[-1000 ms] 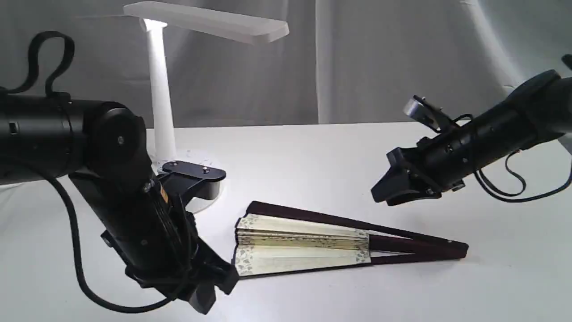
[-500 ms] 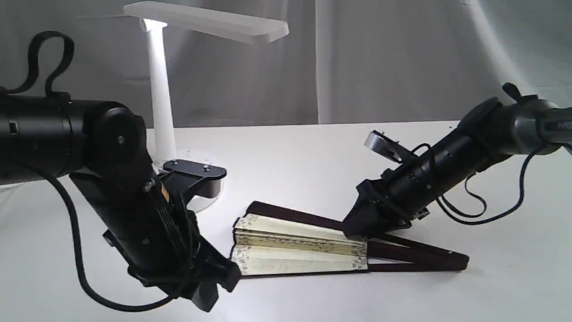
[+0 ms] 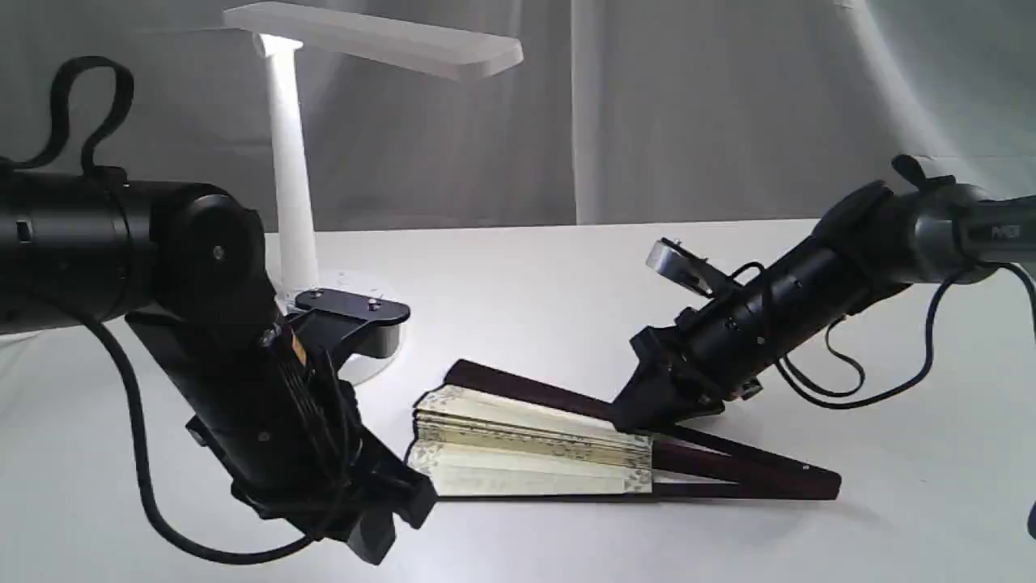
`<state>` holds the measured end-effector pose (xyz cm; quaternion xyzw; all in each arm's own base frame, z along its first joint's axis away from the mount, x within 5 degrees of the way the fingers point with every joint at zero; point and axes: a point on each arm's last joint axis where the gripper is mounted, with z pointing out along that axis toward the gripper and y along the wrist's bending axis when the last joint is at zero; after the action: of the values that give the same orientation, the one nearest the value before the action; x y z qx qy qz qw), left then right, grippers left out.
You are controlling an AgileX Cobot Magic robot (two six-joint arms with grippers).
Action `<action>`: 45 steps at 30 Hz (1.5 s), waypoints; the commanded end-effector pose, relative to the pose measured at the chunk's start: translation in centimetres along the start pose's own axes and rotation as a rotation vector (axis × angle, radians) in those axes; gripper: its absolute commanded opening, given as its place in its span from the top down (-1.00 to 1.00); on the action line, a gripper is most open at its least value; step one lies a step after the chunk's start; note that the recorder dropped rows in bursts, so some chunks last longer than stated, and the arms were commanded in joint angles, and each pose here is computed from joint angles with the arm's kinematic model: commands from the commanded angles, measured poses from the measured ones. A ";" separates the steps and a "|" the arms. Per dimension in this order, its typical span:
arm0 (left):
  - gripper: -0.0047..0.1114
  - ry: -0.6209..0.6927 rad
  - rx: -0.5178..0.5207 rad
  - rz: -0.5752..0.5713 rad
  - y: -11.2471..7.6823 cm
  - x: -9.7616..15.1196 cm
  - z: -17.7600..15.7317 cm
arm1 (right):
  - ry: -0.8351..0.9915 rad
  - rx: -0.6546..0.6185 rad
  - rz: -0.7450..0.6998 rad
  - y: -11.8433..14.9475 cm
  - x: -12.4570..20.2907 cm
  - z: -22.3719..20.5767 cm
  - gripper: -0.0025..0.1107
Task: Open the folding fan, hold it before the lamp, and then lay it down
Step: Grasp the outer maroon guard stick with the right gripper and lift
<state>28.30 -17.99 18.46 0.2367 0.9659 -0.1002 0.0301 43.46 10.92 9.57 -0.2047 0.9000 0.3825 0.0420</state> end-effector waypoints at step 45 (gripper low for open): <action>0.17 -0.090 -0.003 -0.009 0.0 -0.6 -0.5 | -0.226 -0.132 0.273 5.8 -0.3 -9.7 0.96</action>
<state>28.83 -18.20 18.52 0.2333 0.9648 -0.1048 0.0612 42.55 7.80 19.36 -0.0478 0.8906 0.4470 0.0682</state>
